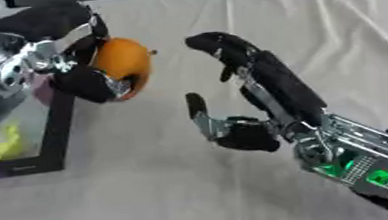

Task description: Pick up the objects with one hand, pass them to the other hand, and then place them into the box on the other side of the table.

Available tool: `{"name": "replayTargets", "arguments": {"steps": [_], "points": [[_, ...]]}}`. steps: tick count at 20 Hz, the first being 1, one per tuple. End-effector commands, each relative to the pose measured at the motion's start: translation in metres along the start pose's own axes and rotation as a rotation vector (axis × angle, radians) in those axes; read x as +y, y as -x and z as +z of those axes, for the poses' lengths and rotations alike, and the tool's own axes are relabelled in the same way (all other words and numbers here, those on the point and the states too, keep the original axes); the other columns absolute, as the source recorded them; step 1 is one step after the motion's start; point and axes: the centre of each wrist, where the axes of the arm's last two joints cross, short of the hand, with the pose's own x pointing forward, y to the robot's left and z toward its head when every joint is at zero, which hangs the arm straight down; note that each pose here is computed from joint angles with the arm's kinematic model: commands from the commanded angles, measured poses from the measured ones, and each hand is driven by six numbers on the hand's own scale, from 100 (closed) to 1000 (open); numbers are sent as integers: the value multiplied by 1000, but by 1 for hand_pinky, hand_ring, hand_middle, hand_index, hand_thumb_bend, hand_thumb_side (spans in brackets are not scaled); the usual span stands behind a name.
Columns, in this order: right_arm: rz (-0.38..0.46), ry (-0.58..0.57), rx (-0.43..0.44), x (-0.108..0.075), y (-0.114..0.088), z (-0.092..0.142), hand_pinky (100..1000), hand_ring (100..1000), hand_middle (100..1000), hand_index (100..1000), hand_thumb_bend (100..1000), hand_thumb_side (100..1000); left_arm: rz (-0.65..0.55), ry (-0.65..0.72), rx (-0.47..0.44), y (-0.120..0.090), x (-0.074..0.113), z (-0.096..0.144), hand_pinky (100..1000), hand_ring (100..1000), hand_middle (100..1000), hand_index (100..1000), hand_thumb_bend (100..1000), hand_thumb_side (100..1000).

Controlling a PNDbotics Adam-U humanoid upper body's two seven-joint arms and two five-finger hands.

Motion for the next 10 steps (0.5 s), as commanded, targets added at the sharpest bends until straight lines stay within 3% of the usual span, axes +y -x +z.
{"name": "replayTargets", "arguments": {"steps": [1,10], "points": [[26,7,-11,-5,1,0,524,929,865,935,100,476,60,12,153,23,15,10,572,480,297,388,308,406],[36,12,-9,-4,2,2,528,929,866,933,100,477,195,-87,404,85,13,24,571,479,281,389,195,330]]}}
